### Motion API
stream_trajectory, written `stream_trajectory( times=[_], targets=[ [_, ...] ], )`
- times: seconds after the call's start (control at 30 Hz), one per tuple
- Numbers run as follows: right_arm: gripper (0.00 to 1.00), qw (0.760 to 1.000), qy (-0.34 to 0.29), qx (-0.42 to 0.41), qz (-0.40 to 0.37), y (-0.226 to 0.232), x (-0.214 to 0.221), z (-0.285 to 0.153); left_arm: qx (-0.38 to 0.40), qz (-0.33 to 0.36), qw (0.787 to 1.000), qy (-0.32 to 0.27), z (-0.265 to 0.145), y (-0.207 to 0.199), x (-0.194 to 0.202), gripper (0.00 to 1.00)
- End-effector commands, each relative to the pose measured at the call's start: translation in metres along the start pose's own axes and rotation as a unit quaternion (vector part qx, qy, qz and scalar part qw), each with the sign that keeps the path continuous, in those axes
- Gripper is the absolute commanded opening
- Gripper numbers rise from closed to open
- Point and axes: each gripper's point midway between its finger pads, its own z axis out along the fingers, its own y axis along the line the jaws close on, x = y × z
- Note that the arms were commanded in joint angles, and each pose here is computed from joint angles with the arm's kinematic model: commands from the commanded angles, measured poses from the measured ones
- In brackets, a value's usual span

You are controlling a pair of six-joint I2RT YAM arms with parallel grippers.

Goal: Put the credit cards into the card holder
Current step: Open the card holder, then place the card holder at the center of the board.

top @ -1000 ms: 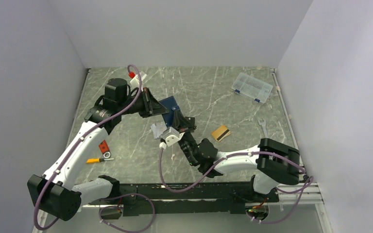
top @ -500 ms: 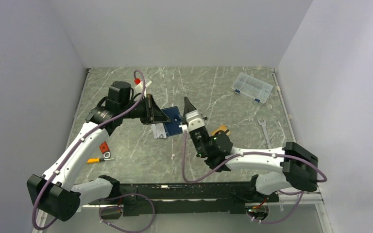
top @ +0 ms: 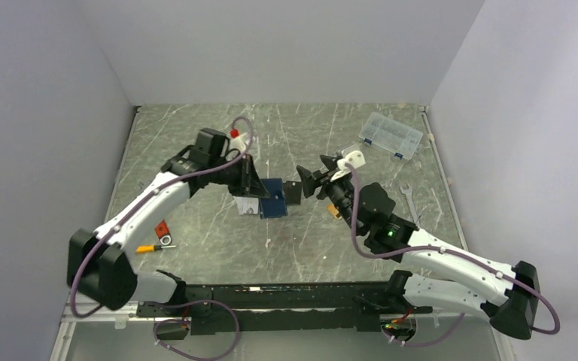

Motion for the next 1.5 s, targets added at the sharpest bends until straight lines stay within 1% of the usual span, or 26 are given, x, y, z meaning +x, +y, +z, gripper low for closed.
stream_trajectory(
  times=[0.0, 0.13, 0.23, 0.33, 0.43, 0.53, 0.63, 0.7, 0.73, 0.87, 0.93, 1.0, 1.13, 1.23, 1.3, 1.4, 1.47],
  targets=[
    [0.68, 0.991, 0.089, 0.018, 0.094, -0.012, 0.039, -0.017, -0.010, 0.027, 0.997, 0.068, 0.035, 0.016, 0.028, 0.00],
    [0.69, 0.988, 0.096, 0.058, 0.109, -0.035, 0.052, -0.029, -0.009, 0.043, 0.995, 0.092, 0.064, 0.022, 0.032, 0.01],
    [0.70, 0.985, 0.099, 0.078, 0.115, -0.048, 0.061, -0.033, 0.005, 0.037, 0.991, 0.131, 0.093, 0.029, 0.047, 0.09],
    [0.70, 0.983, 0.099, 0.084, 0.126, -0.056, 0.069, -0.034, 0.028, 0.060, 0.984, 0.163, 0.112, 0.031, 0.070, 0.13],
    [0.71, 0.980, 0.114, 0.090, 0.134, -0.062, 0.081, -0.033, 0.033, 0.073, 0.980, 0.180, 0.125, 0.043, 0.084, 0.18],
    [0.71, 0.978, 0.127, 0.096, 0.138, -0.067, 0.089, -0.031, 0.026, 0.115, 0.976, 0.181, 0.137, 0.060, 0.082, 0.25],
    [0.71, 0.974, 0.136, 0.106, 0.144, -0.073, 0.095, -0.031, 0.015, 0.129, 0.974, 0.186, 0.145, 0.074, 0.084, 0.31],
    [0.71, 0.973, 0.141, 0.107, 0.149, -0.075, 0.099, -0.030, -0.007, 0.141, 0.973, 0.183, 0.148, 0.087, 0.085, 0.33],
    [0.71, 0.972, 0.145, 0.106, 0.152, -0.075, 0.103, -0.030, -0.015, 0.151, 0.972, 0.179, 0.147, 0.092, 0.085, 0.37],
    [0.71, 0.969, 0.167, 0.096, 0.156, -0.072, 0.119, -0.026, -0.045, 0.178, 0.970, 0.159, 0.140, 0.106, 0.083, 0.64],
    [0.72, 0.966, 0.183, 0.088, 0.157, -0.069, 0.128, -0.021, -0.054, 0.193, 0.969, 0.146, 0.133, 0.106, 0.076, 0.72],
    [0.73, 0.964, 0.198, 0.079, 0.158, -0.065, 0.134, -0.014, -0.050, 0.209, 0.967, 0.136, 0.123, 0.098, 0.068, 0.78],
    [0.74, 0.959, 0.221, 0.061, 0.168, -0.060, 0.144, 0.004, -0.028, 0.243, 0.962, 0.118, 0.091, 0.070, 0.043, 0.82],
    [0.74, 0.953, 0.238, 0.037, 0.185, -0.051, 0.151, 0.020, -0.019, 0.280, 0.957, 0.069, 0.060, 0.059, 0.007, 0.83],
    [0.74, 0.947, 0.255, 0.022, 0.194, -0.044, 0.158, 0.031, -0.035, 0.293, 0.955, 0.035, 0.037, 0.068, -0.020, 0.83],
    [0.74, 0.936, 0.278, -0.012, 0.217, -0.028, 0.168, 0.048, -0.080, 0.307, 0.948, 0.003, 0.007, 0.098, -0.050, 0.83],
    [0.74, 0.927, 0.286, -0.038, 0.241, -0.014, 0.173, 0.060, -0.113, 0.332, 0.936, -0.015, -0.005, 0.120, -0.062, 0.82]
  ],
)
